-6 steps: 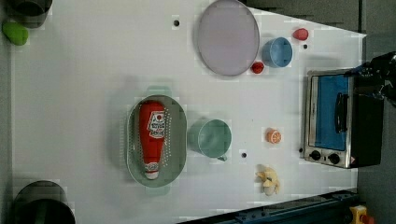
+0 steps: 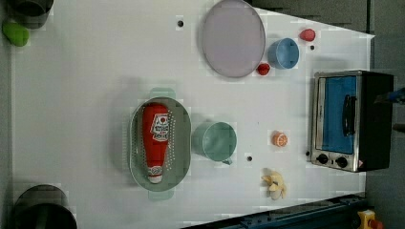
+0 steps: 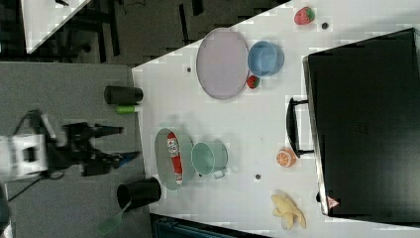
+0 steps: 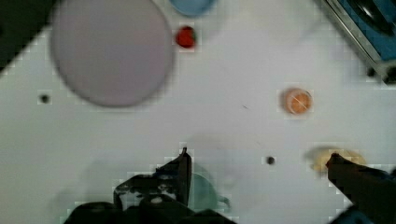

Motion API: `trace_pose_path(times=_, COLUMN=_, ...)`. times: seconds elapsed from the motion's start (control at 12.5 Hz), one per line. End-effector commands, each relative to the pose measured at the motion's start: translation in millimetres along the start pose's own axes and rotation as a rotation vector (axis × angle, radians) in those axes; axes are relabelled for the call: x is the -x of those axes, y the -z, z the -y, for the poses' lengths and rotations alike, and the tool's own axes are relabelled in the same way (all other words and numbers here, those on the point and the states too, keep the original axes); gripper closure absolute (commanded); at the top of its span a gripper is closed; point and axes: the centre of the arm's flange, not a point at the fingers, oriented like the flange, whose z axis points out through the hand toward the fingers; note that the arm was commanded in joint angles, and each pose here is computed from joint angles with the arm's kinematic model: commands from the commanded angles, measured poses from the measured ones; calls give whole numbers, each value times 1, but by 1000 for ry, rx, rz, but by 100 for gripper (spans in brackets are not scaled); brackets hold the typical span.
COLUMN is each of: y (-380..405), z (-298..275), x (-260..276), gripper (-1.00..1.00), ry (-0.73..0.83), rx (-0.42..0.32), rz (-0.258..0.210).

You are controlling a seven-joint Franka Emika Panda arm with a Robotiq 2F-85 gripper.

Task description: Pick ketchup from strainer and place it on the table

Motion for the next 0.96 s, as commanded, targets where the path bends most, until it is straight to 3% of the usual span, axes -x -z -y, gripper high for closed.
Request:
trace_pose_path(times=0.08, y=-21, z=50, x=34, gripper=-100, ry=66, rx=33, rz=28)
trace_pose_path(times=0.56, y=-61, z=149, x=155, gripper=-100, ry=345, rx=61, rz=52)
trace_pose_path(times=0.96, y=-135, z=194, x=243, gripper=-100, ry=533, rx=44, rz=95)
